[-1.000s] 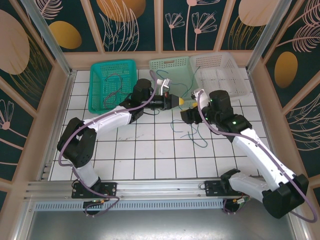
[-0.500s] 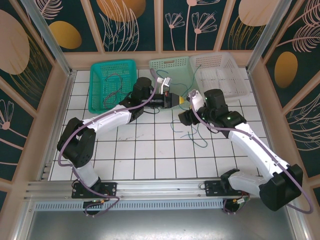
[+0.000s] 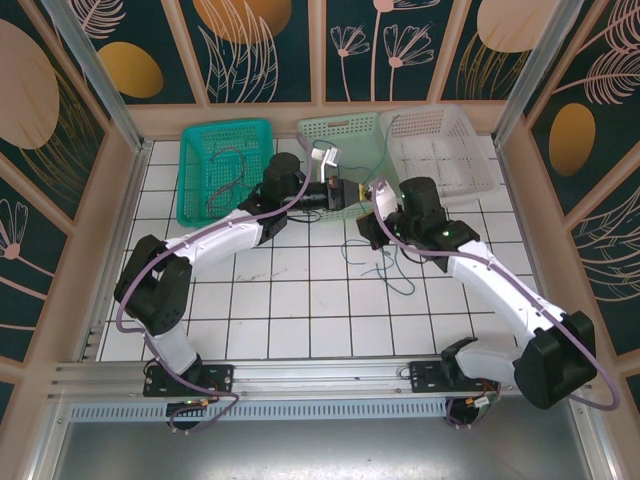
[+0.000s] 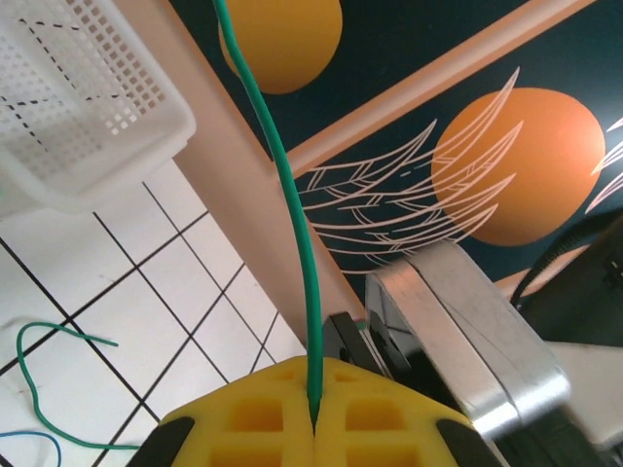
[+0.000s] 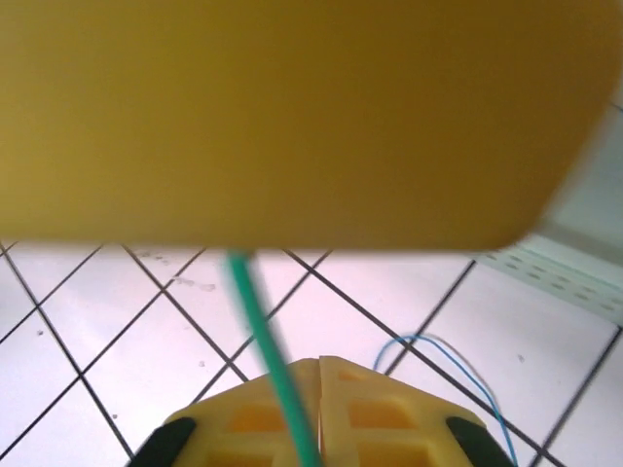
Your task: Untangle the cables
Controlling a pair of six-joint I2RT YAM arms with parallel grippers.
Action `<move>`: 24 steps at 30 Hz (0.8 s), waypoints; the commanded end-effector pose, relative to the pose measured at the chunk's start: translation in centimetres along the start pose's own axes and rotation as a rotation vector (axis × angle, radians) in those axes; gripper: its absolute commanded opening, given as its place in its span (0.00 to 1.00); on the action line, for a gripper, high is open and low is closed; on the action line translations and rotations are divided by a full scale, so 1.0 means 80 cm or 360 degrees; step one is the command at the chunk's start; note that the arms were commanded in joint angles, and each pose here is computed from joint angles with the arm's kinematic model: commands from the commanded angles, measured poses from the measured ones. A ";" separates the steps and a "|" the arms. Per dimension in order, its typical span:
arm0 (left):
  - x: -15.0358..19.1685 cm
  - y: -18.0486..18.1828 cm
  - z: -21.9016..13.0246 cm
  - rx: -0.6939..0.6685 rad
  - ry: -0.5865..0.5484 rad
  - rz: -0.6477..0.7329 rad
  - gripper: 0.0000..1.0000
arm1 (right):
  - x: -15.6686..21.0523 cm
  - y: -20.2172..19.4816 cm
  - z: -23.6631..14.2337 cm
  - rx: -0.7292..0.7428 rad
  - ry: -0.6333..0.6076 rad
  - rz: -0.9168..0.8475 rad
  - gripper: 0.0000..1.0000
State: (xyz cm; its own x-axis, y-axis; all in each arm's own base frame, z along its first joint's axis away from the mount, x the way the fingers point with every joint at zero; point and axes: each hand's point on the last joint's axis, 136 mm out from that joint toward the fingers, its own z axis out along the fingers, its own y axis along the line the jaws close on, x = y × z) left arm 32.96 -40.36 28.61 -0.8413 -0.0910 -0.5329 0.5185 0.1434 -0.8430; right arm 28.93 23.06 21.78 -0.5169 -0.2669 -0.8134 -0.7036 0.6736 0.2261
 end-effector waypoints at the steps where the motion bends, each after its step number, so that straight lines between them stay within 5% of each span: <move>1: -0.039 -0.031 -0.003 0.0068 -0.0196 0.0133 0.00 | -0.008 0.019 -0.010 -0.0114 -0.0131 0.0191 0.02; 4: -0.046 -0.022 0.001 0.0054 -0.0238 0.0125 0.03 | -0.008 0.017 -0.013 -0.0085 -0.0148 0.0247 0.00; 7: -0.046 -0.017 0.005 0.0040 -0.0232 0.0125 0.30 | -0.010 0.006 -0.016 0.0012 -0.0112 0.0193 0.00; 8: -0.046 -0.011 0.006 0.0011 -0.0228 0.0125 0.48 | -0.009 -0.002 -0.016 0.0063 -0.0072 0.0167 0.00; 9: -0.046 -0.006 0.006 -0.0032 -0.0226 0.0128 0.82 | -0.006 -0.015 -0.016 0.0128 -0.0021 0.0150 0.00; 10: -0.047 -0.002 0.005 -0.0069 -0.0227 0.0144 0.98 | -0.005 -0.028 -0.018 0.0184 0.0020 0.0142 0.00; 24: -0.018 0.069 -0.046 -0.0654 -0.0219 0.0234 0.99 | -0.012 -0.240 -0.010 0.0688 0.0390 0.0109 0.00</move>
State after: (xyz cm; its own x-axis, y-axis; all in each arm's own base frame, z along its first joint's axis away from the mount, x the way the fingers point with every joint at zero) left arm 36.66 -37.02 26.73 -0.7290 -0.1996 -0.6548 0.5168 0.4667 -0.7177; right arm 40.90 11.92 20.04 -0.6712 -0.2640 -0.6926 -0.4241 0.9031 0.0668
